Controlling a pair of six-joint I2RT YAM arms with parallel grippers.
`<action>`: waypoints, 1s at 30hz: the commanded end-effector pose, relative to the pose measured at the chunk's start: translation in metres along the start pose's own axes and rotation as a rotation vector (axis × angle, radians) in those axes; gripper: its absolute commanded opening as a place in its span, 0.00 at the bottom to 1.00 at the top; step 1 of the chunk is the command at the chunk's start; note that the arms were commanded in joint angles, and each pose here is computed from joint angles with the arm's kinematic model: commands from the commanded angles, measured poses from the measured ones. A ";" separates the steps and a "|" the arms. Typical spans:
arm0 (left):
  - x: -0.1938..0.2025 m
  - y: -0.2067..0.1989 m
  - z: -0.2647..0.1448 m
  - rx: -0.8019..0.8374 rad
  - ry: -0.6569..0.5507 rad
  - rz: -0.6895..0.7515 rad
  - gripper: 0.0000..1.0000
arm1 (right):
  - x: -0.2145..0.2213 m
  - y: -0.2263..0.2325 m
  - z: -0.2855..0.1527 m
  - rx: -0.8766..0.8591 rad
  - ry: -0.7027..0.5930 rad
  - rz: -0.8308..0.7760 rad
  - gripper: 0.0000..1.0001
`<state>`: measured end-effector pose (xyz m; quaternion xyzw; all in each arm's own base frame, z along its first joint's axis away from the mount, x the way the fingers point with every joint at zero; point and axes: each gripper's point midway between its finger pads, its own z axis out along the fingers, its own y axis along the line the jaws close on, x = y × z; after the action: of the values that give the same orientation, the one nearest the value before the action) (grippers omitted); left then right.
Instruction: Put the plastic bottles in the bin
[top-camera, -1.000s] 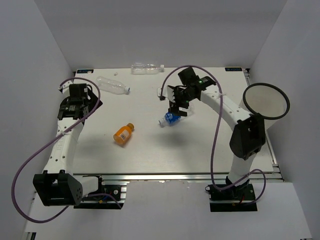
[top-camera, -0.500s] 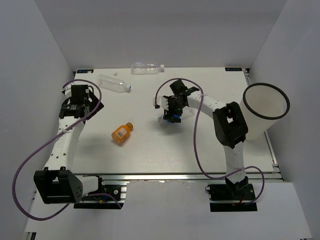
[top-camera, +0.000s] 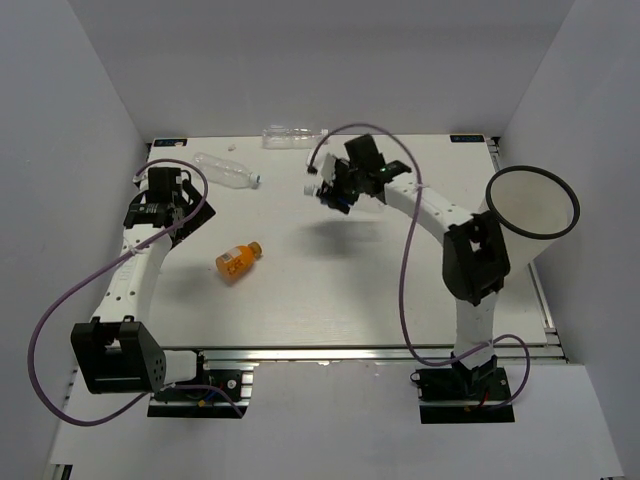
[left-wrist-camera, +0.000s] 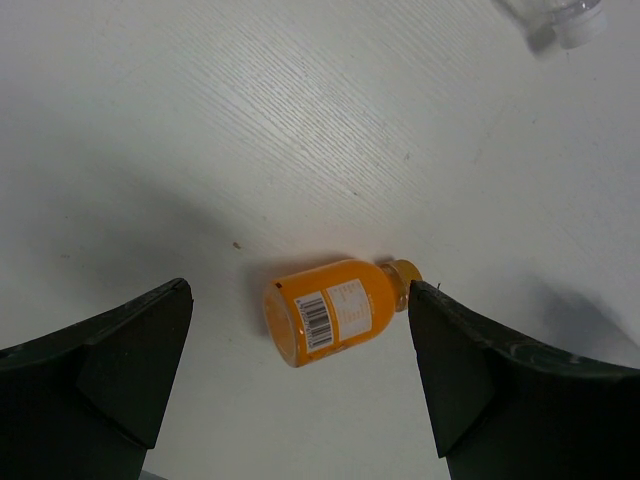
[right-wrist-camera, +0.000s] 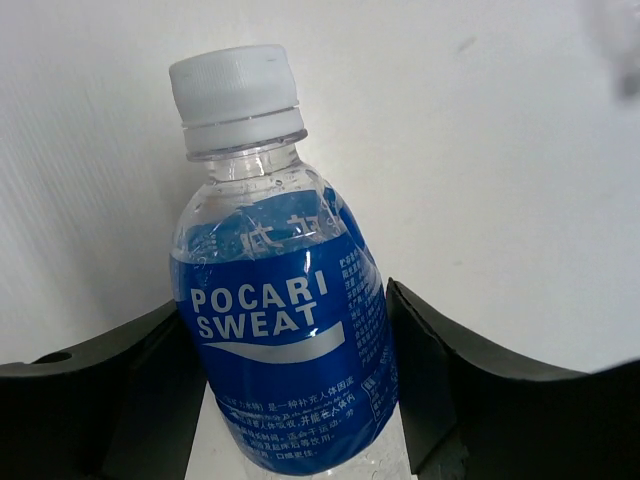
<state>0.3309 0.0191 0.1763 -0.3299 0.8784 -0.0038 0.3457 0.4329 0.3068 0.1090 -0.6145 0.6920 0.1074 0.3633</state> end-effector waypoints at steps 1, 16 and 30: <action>-0.005 -0.010 -0.010 0.065 -0.013 0.000 0.98 | -0.120 -0.067 -0.123 0.244 -0.340 0.094 0.10; 0.017 -0.046 0.019 0.220 0.124 0.065 0.98 | 0.017 -0.131 -0.476 1.308 -0.469 0.763 0.17; 0.064 -0.046 0.044 0.240 0.308 0.385 0.98 | 0.161 -0.126 -0.470 1.356 -0.251 1.108 0.89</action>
<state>0.3548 -0.0350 0.1086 -0.1625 0.9522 -0.0866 0.2437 0.3761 -0.1287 0.3672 0.1635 0.7695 -0.1330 0.6029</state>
